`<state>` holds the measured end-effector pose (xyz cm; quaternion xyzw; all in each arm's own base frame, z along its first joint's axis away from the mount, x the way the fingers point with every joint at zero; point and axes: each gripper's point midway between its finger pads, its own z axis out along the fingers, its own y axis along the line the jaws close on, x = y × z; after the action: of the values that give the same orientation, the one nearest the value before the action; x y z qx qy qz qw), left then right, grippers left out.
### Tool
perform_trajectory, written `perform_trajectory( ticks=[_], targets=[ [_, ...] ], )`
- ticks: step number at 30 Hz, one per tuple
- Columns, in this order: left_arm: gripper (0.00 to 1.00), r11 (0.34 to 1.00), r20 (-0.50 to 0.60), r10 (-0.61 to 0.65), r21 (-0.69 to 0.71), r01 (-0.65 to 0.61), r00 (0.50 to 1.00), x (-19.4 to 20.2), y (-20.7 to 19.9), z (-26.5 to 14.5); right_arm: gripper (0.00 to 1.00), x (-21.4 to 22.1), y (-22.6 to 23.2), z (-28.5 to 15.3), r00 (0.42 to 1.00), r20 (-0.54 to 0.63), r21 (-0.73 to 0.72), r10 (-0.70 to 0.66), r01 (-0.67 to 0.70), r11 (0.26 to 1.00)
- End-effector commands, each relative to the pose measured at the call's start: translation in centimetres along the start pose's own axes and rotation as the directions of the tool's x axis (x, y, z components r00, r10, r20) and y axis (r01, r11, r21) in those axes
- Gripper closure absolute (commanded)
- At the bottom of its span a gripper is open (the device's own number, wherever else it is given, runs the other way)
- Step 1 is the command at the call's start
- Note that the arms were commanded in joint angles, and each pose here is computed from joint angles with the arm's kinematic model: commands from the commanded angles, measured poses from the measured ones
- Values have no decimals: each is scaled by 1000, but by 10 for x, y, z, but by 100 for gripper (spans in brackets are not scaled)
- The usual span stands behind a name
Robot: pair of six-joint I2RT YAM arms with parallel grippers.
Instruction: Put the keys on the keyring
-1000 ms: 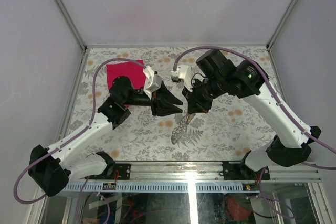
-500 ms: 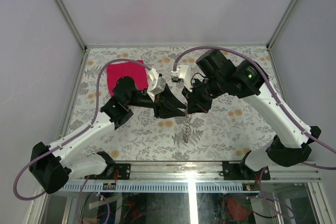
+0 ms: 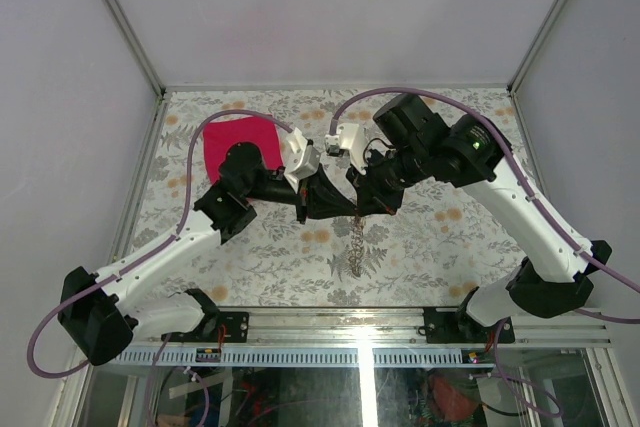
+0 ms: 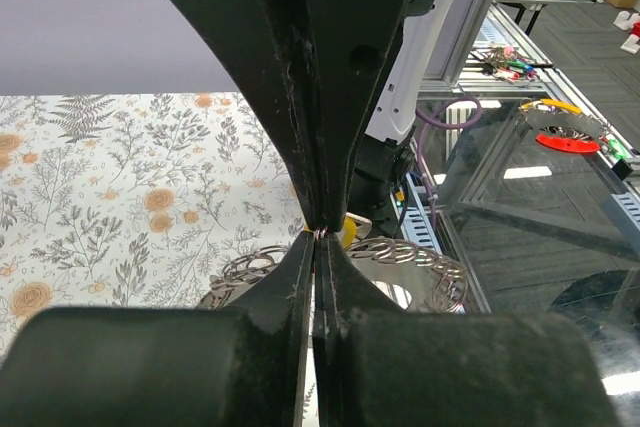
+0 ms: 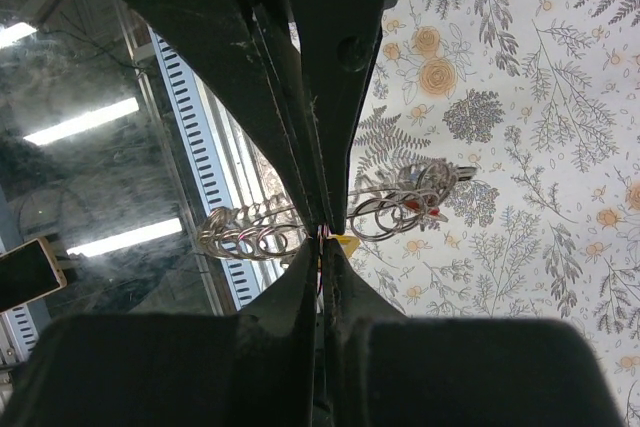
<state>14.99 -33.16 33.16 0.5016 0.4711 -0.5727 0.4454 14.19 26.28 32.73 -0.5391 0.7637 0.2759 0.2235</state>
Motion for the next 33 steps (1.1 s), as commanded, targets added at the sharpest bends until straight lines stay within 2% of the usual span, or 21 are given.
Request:
perform_trajectory(
  ticks=[1,4,6,9,12,16,21,26,30,33],
  targets=[
    [100,998,17,64,5,-64,998,-16,-1,4,100,-15,6,-5,997,75,-3,-30,30,1000],
    [100,998,14,52,-27,-52,999,-16,3,3,99,-18,4,-8,995,95,17,-33,32,999],
    [100,997,21,41,-67,-39,999,-19,9,3,91,-22,-2,-11,992,126,62,-30,22,998],
    [100,991,37,36,-127,-31,999,-22,18,1,70,-35,-13,-20,978,206,147,-18,-13,989],
    [100,985,72,40,-168,-28,997,-26,21,-1,60,-47,-24,-33,951,309,230,-4,-71,971],
    [100,974,97,38,-226,-15,995,-29,29,-4,58,-49,-41,-52,899,436,336,39,-203,920],
    [100,959,133,39,-283,0,990,-36,36,-10,57,-39,-51,-56,820,550,335,157,-389,858],
    [100,950,182,54,-311,6,982,-46,37,-16,57,-35,-49,-56,711,641,240,291,-545,803],
    [100,949,202,50,-315,16,978,-49,37,-17,57,-42,-42,-52,617,704,117,351,-589,799],
    [100,945,229,46,-325,32,972,-53,38,-19,56,-40,-41,-49,587,716,72,379,-602,795]
  ],
)
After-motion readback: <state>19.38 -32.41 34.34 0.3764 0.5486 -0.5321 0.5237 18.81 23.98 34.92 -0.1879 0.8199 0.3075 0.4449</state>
